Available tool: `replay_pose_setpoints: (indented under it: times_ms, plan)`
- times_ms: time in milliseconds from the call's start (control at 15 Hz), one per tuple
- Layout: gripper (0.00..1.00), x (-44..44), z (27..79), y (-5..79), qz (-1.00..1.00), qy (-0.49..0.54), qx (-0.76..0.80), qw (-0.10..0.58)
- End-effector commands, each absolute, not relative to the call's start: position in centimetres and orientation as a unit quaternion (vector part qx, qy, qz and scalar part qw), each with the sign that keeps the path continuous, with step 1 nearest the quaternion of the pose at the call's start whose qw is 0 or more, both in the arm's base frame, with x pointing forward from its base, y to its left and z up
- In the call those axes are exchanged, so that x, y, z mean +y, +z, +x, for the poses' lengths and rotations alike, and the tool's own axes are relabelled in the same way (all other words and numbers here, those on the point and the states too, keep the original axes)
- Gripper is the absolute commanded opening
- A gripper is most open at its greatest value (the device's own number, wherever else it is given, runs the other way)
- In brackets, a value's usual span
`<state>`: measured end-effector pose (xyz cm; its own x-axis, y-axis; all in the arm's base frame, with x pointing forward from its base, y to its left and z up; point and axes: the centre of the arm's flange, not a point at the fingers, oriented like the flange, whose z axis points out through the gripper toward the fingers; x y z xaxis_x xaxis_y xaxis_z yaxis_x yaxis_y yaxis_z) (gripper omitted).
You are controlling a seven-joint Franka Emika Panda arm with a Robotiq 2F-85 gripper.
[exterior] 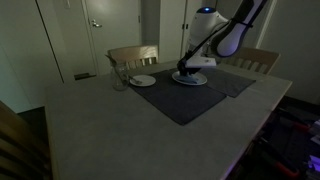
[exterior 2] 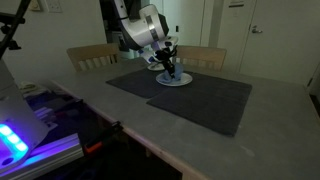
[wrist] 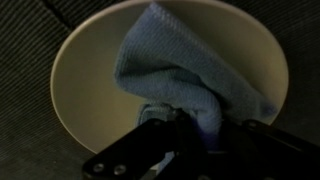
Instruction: Wipe the plate with the towel
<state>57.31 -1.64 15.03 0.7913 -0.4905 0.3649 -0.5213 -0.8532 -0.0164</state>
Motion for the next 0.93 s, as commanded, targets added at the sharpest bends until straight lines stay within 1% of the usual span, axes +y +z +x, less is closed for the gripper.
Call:
replay_pose_setpoints:
  times_ms: [0, 267, 533, 867]
  plan:
    - [0.04, -2.1, 57.1, 13.0, 0.955, 0.158, -0.250, 0.018]
    - [0.04, -2.6, 57.1, 13.4, 0.953, 0.157, -0.249, 0.072]
    - [0.04, -2.9, 57.4, 13.5, 0.947, 0.140, -0.244, 0.155]
    - [0.04, -3.5, 56.9, 13.2, 0.928, 0.147, -0.232, 0.253]
